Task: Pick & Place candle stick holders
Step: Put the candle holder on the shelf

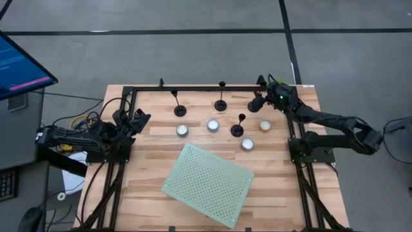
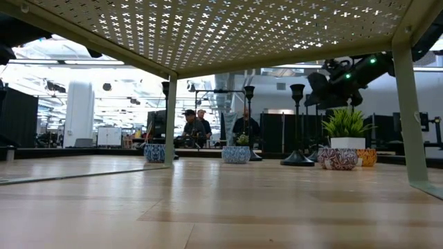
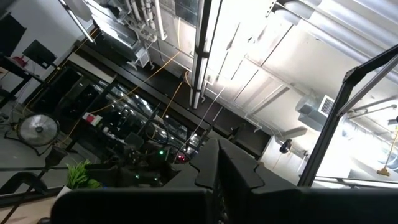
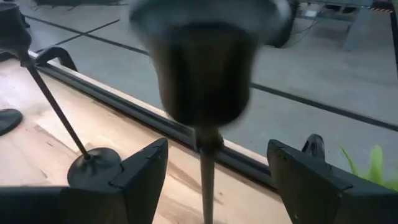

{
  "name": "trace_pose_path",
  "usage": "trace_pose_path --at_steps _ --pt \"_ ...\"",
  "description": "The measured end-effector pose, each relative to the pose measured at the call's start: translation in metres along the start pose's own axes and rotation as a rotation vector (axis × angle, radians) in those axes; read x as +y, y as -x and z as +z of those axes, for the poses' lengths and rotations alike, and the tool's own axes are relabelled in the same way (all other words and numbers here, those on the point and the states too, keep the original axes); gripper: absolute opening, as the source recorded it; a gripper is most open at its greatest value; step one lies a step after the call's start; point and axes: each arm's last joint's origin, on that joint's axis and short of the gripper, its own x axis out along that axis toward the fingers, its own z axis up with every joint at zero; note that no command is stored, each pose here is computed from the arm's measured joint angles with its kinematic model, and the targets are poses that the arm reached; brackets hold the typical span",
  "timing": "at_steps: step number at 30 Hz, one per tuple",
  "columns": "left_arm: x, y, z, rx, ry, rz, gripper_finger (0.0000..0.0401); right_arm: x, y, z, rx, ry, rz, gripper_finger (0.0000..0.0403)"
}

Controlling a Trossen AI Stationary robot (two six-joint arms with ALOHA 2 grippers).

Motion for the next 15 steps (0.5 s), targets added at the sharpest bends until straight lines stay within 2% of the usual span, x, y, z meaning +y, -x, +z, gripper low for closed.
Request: trace_pose_path --at_steps 3,5,11,12,15 --pt "0.0 0.0 0.0 0.0 0.0 0.0 0.001 0.0009 -0.0053 0.0043 0.026 0.004 0.017 0.0227" --pt "0.0 0.0 0.0 0.0 0.0 0.0 0.001 0.0013 -0.0072 0.0057 0.031 0.003 0.017 0.019" --pt "0.0 0.0 0.0 0.0 0.0 0.0 0.001 0.001 -0.0051 0.0069 0.042 0.005 0.017 0.0032" --pt "0.0 0.0 0.0 0.0 -0.001 0.0 0.001 0.0007 -0.0038 0.0076 0.04 0.005 0.016 0.0017" --pt "0.0 0.0 0.0 0.0 -0.007 0.0 0.0008 -0.0006 0.0008 0.0107 0.023 -0.001 -0.001 0.0008"
